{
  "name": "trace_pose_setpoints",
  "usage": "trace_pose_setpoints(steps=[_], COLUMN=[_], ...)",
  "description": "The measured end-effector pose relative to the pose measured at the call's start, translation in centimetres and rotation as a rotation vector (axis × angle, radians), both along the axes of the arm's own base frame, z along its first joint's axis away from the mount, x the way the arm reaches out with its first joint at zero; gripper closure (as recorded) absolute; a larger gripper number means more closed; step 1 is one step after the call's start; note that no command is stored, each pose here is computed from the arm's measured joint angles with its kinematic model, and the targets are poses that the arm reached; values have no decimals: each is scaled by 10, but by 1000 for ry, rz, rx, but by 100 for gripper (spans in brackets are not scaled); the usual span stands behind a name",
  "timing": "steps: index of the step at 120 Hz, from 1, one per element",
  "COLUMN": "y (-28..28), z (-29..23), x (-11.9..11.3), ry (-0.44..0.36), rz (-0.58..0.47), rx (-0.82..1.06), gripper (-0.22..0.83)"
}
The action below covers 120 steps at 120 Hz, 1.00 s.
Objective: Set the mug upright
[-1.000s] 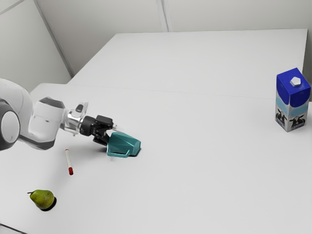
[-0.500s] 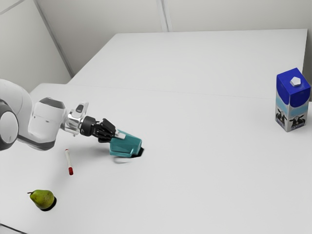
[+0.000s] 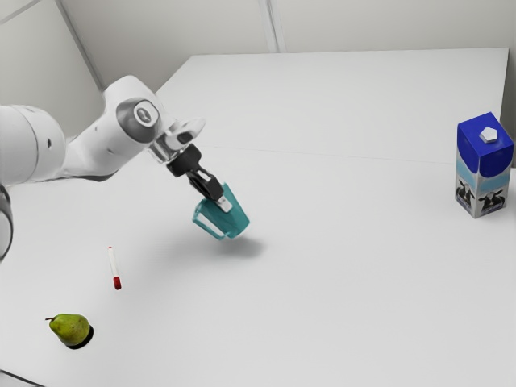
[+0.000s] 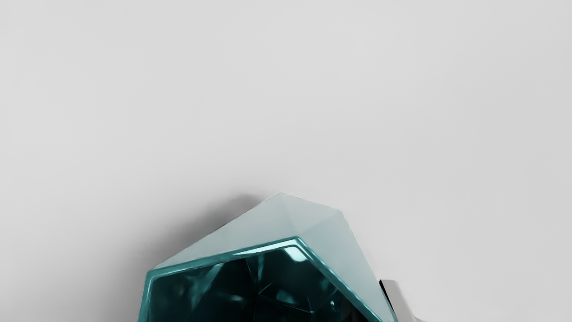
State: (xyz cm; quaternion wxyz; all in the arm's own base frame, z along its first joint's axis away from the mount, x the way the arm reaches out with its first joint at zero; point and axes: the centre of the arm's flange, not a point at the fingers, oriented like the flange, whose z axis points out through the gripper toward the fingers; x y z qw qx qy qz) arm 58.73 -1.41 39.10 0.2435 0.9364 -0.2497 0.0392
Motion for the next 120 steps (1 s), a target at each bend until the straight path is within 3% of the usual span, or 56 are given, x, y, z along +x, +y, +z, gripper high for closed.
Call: trace_pose_setpoints(steps=[18,37,87,96,120], y=[-20,-26,-26,-26,-24], z=[0,1,-27,-28,-33], x=[11,20,21,21,18], ry=[-73,-130,-76,-66,-39], rz=[-84,-58,115,142,201], rx=[266,395,474,472,469], gripper=[78,79,78,70,30])
